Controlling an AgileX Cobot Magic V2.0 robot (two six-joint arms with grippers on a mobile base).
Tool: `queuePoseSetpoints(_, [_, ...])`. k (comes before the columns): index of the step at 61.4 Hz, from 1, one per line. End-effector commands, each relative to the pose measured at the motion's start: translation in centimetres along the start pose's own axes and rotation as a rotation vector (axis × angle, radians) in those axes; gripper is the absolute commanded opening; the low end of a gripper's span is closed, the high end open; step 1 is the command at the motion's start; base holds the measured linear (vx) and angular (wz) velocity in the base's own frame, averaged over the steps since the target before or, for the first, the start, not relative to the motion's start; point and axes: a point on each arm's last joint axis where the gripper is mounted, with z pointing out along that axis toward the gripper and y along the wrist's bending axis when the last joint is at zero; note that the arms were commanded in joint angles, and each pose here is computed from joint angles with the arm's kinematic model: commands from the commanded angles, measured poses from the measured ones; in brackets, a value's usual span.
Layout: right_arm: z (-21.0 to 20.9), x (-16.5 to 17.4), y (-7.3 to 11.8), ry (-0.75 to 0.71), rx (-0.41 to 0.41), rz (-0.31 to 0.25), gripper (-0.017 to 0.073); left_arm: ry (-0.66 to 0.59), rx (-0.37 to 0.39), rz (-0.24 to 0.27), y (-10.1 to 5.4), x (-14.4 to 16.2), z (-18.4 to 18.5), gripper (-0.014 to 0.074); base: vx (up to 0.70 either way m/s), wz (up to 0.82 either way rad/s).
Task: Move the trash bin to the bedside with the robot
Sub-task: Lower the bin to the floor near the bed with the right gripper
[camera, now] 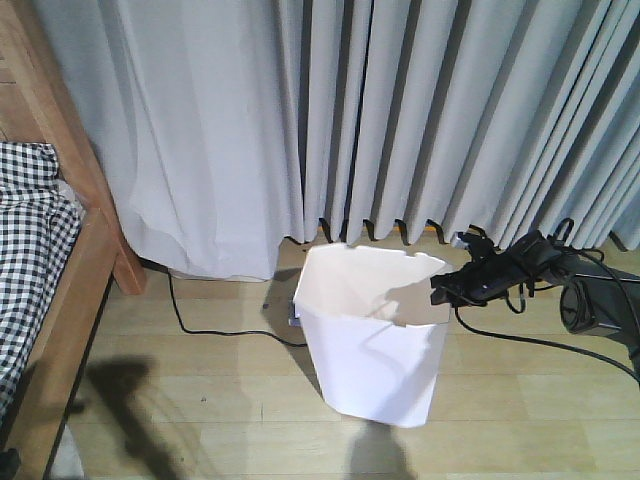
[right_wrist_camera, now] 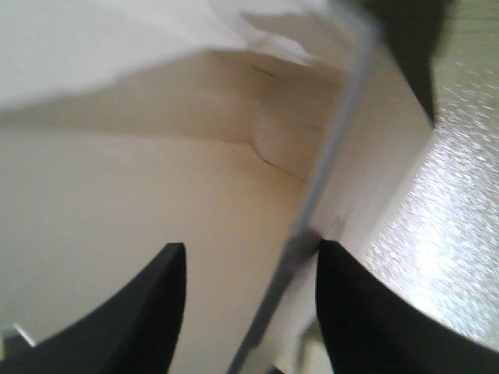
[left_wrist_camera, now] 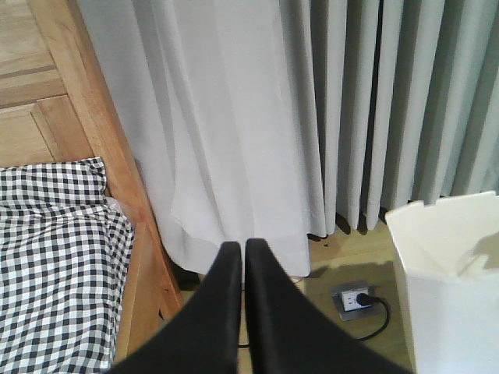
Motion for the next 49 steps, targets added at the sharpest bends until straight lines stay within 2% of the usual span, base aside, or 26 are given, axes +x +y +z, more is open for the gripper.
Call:
queuePoseSetpoints(1, [1.5, 1.6, -0.4, 0.056, -0.022, 0.016, 0.0405, -0.072, -0.004, -0.004, 0.0, -0.1, 0.0, -0.0007, 0.0, 0.0])
queuePoseSetpoints(24, [1.4, 2.3, -0.3, 0.13, -0.039, 0.019, 0.047, -0.072, -0.004, -0.004, 0.0, -0.1, 0.0, -0.0007, 0.0, 0.0])
queuePoseSetpoints(35, [0.8, 2.4, -0.7, 0.189, 0.012, -0.06, 0.0496, -0.072, -0.004, -0.004, 0.0, -0.1, 0.0, -0.0007, 0.0, 0.0])
queuePoseSetpoints(42, [0.4, 2.2, -0.8, 0.198, 0.031, -0.088, 0.0496, -0.072, -0.004, -0.004, 0.0, -0.1, 0.0, -0.0007, 0.0, 0.0])
queuePoseSetpoints(49, [0.2, 2.9, -0.4, 0.279, -0.007, -0.097, 0.0496, -0.072, -0.004, -0.004, 0.0, -0.1, 0.0, -0.0007, 0.0, 0.0])
